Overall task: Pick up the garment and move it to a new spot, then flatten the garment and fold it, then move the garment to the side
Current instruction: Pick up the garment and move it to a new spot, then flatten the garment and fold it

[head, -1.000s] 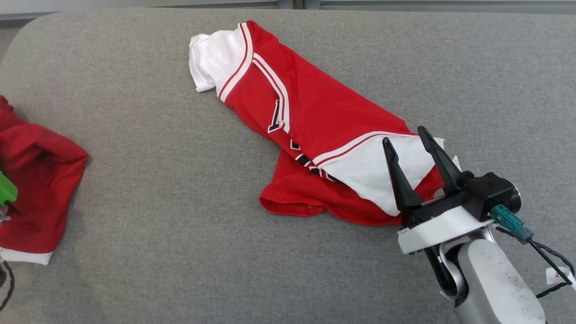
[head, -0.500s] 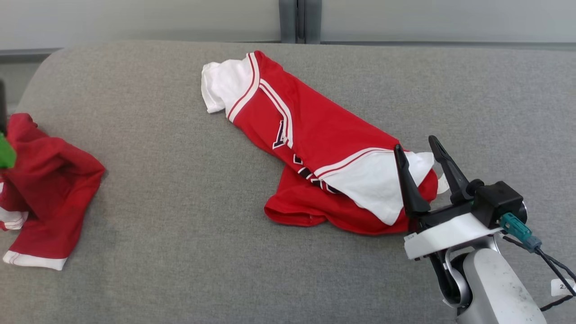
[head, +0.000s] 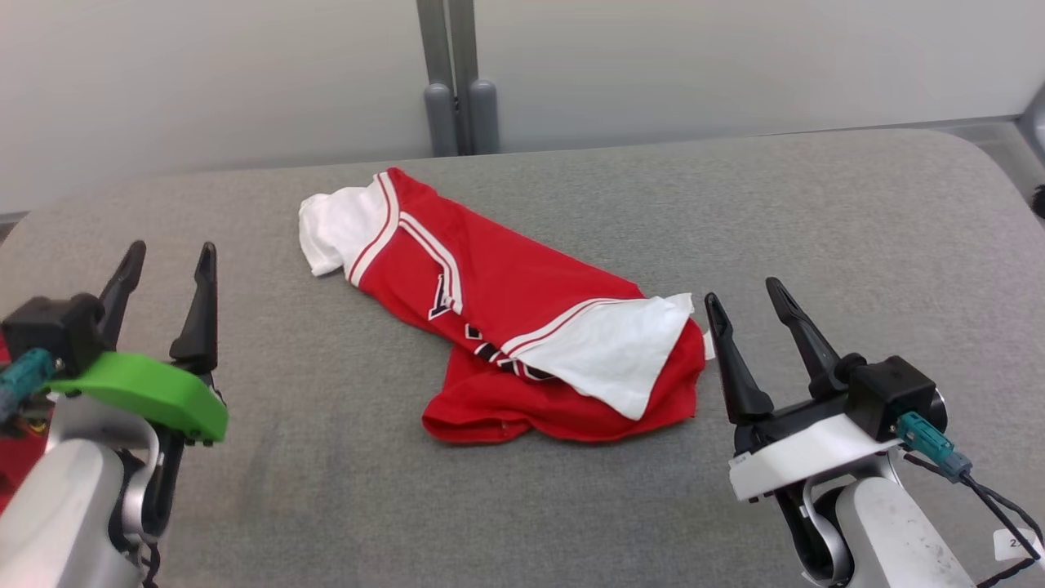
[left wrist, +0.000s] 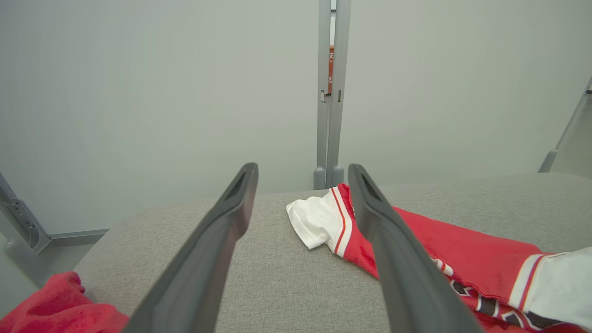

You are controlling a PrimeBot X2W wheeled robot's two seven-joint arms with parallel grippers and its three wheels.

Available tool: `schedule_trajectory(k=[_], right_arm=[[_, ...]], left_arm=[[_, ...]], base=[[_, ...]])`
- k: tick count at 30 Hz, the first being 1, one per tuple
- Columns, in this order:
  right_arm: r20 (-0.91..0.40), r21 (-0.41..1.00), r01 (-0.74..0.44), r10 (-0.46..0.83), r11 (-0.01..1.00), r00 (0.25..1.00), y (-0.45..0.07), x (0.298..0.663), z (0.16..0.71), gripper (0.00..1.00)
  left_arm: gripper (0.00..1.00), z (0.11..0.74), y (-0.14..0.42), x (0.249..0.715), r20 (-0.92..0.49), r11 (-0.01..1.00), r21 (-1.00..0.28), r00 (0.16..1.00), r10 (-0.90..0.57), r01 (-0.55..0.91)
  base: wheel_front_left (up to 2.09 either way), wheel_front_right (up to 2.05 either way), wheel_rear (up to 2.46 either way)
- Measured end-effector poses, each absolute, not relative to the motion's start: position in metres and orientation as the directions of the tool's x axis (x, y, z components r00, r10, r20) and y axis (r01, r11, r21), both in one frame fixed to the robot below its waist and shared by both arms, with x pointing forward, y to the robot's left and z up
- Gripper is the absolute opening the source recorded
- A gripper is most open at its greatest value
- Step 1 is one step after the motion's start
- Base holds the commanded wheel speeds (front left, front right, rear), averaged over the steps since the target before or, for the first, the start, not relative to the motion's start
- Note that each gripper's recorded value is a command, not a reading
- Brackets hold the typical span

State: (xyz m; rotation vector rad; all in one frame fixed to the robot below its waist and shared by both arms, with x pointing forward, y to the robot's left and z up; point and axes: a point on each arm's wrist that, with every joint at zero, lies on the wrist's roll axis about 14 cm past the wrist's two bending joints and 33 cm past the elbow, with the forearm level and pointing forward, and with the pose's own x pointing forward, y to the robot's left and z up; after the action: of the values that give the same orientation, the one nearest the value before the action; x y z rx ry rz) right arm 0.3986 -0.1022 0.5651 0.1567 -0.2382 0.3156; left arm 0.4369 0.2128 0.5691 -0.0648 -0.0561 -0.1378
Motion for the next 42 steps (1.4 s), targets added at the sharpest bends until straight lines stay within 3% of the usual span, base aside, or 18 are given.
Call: schedule_trajectory(k=[15,24,35,42], right_arm=[[0.258,0.118,-0.163,0.128,0.98,0.958,-0.16,0.365,0.565,1.0],[0.228,0.123,-0.146,0.115,0.982,0.967,-0.165,0.371,0.555,1.0],[0.219,0.099,-0.225,0.2,0.969,0.955,-0.141,0.382,0.554,1.0],[0.124,0.039,-0.404,0.397,0.914,0.909,-0.087,0.396,0.53,1.0]], left_arm=[[1.0,0.538,0.154,0.401,0.104,0.968,-0.202,0.986,-0.13,0.149],[1.0,0.519,0.162,0.383,0.086,0.984,-0.132,0.991,-0.106,0.117],[1.0,0.506,0.169,0.375,0.063,0.985,-0.145,0.994,-0.085,0.093],[1.0,0.498,0.178,0.36,0.046,0.983,-0.172,0.998,-0.051,0.058]], base=[[0.0,0.0,0.0],[0.0,0.0,0.0],[0.0,0.0,0.0],[0.0,0.0,0.0]])
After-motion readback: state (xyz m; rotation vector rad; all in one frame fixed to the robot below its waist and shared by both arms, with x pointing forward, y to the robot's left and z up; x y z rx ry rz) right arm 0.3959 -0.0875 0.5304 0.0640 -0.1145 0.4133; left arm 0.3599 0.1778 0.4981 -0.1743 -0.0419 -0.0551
